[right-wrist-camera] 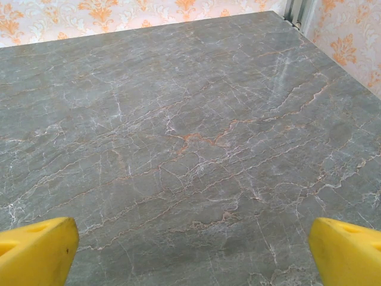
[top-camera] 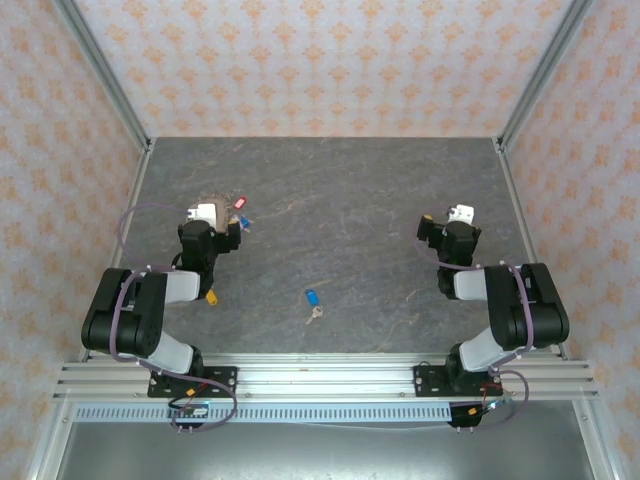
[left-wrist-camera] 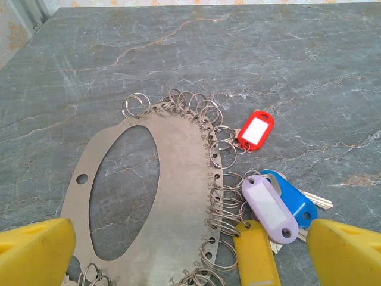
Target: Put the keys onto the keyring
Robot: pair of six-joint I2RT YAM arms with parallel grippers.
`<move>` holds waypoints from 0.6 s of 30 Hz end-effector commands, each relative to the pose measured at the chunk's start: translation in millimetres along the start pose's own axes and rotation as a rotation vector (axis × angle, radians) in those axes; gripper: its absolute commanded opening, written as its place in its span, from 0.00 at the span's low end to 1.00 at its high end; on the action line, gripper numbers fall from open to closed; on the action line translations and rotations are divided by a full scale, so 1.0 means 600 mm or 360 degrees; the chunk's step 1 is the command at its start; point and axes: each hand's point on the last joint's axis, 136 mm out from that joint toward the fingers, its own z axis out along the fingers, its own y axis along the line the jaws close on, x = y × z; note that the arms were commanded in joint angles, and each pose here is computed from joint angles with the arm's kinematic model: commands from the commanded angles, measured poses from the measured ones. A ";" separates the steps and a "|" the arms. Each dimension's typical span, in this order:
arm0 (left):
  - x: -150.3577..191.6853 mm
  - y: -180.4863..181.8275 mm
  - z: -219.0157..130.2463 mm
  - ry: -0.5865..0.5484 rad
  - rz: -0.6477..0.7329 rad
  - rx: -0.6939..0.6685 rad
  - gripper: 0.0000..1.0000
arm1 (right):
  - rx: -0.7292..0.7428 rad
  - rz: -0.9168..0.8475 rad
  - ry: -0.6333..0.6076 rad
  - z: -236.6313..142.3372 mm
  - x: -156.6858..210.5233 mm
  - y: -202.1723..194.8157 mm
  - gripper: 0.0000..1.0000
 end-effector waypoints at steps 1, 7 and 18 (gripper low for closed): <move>-0.023 0.003 0.001 -0.0061 -0.0024 -0.0024 1.00 | -0.0019 0.0007 -0.0016 0.000 -0.008 0.002 0.99; -0.023 0.003 0.001 -0.0061 -0.0024 -0.0025 1.00 | -0.0018 0.0005 -0.0013 0.001 -0.007 0.001 0.99; -0.023 0.003 0.002 -0.0058 -0.0024 -0.0026 1.00 | -0.0017 0.0005 -0.0012 0.001 -0.007 0.002 0.99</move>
